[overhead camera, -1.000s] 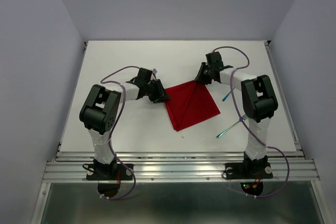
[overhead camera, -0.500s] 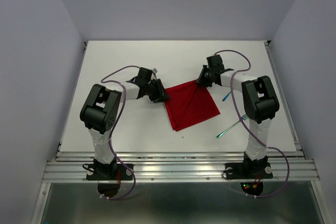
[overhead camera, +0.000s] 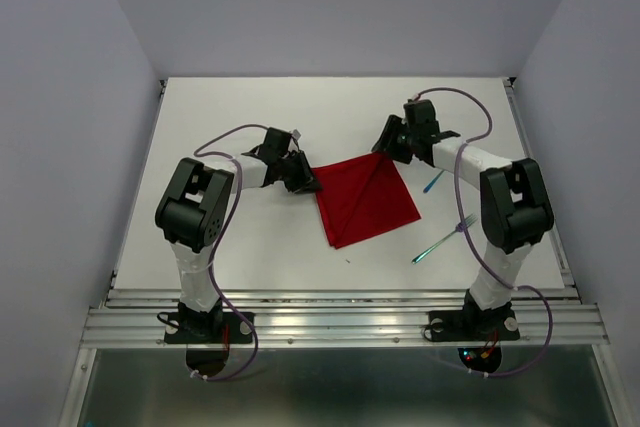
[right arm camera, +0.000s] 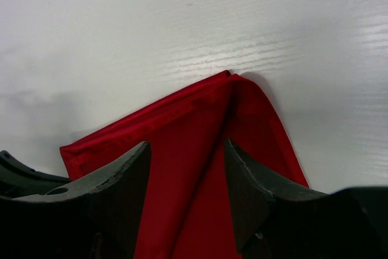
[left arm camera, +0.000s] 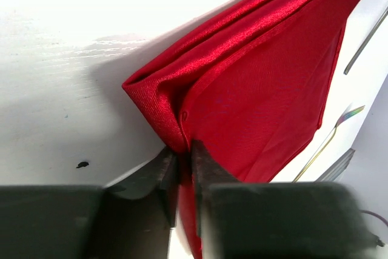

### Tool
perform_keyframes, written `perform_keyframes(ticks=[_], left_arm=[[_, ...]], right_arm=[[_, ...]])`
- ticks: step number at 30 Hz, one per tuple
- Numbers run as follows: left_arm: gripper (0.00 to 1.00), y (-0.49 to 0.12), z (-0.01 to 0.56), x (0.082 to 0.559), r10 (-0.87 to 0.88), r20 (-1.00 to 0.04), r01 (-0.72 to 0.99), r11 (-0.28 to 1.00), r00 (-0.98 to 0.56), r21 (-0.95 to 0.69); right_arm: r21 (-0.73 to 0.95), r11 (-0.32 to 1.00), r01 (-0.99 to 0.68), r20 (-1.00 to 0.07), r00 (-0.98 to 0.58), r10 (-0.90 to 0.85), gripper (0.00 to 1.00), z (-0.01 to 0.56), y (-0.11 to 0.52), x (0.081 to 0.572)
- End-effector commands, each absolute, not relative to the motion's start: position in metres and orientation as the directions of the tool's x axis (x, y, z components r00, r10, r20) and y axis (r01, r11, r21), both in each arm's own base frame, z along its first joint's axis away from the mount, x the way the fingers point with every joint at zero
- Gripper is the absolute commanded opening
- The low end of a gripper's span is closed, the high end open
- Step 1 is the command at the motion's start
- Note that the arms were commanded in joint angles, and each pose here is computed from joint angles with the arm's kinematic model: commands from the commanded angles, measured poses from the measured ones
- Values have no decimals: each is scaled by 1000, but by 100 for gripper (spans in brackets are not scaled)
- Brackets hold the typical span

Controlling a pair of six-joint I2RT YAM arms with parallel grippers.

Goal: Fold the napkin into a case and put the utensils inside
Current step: Smooth out the upper triangle-folded napkin at the center of the board.

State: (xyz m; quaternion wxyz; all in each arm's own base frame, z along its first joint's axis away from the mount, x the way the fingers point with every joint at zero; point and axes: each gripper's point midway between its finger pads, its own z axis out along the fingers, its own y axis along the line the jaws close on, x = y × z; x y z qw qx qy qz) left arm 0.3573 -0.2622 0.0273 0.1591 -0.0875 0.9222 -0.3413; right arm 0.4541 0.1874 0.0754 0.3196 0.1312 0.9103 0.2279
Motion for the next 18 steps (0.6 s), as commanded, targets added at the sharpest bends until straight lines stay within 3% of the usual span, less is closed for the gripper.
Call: perform_keyframes(ticks=[1, 6, 18], left_arm=[[20, -267, 42, 370, -267, -278, -11, 739, -923, -674], [0, -269, 47, 369, -275, -271, -13, 724, -922, -690], [0, -265, 57, 355, -337, -237, -70, 694, -911, -717]], right_arm=[[482, 876, 26, -587, -733, 345, 57, 111, 182, 441], [362, 928, -84, -635, -752, 179, 57, 122, 212, 394], [-2, 951, -308, -709, -671, -218, 59, 106, 284, 284]])
